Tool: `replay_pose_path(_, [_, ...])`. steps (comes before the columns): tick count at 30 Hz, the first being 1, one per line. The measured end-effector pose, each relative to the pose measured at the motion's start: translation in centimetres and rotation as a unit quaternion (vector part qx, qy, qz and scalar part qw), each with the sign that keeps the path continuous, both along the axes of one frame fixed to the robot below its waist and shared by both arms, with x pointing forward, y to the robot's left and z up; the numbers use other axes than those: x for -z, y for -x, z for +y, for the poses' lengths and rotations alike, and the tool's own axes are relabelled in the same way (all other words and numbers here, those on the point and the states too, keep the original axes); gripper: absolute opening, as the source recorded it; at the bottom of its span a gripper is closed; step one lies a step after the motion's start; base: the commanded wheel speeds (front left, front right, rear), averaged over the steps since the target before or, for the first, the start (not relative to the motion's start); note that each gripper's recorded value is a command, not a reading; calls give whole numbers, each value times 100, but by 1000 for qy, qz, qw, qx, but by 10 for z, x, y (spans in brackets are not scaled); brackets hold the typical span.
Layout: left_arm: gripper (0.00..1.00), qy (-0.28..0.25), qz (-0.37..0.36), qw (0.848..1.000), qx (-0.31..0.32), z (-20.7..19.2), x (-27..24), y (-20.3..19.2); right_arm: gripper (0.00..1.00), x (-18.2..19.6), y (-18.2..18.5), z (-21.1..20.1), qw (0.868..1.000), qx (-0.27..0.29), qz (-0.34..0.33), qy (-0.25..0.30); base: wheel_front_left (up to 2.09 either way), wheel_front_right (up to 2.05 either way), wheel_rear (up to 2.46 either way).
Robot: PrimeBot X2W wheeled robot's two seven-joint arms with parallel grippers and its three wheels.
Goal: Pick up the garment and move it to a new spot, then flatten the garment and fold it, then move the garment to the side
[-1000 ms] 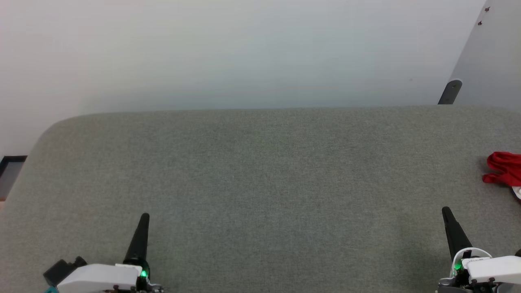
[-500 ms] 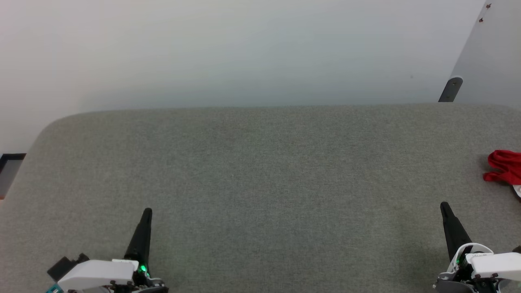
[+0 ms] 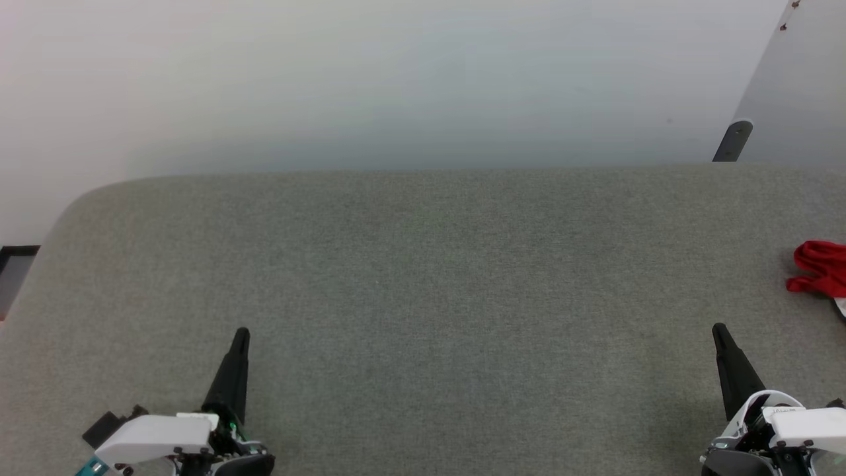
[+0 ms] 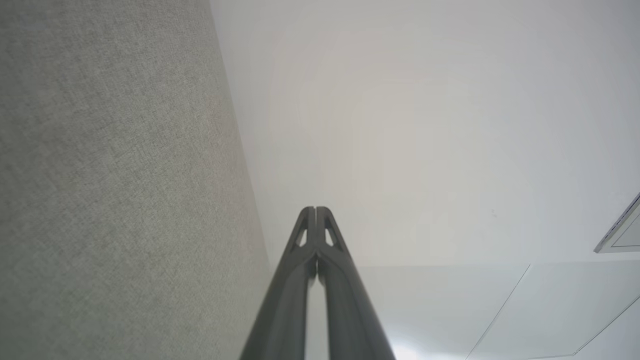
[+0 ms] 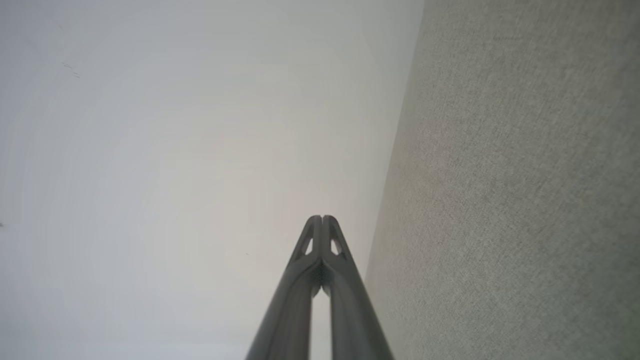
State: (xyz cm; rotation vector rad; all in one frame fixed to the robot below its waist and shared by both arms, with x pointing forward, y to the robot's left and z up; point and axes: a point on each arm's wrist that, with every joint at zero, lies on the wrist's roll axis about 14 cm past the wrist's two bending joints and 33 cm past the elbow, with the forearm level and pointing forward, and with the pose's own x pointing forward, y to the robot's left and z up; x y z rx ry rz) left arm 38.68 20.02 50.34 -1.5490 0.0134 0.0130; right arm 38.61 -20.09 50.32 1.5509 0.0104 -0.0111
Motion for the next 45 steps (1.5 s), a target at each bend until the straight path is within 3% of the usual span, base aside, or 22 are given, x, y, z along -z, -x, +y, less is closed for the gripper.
replay_pose_path(45, [0, 12, -3, 1000, 1, -1, -1, -1, 0, -3, -2, 0, 1000, 0, -4, -11, 0, 0, 0])
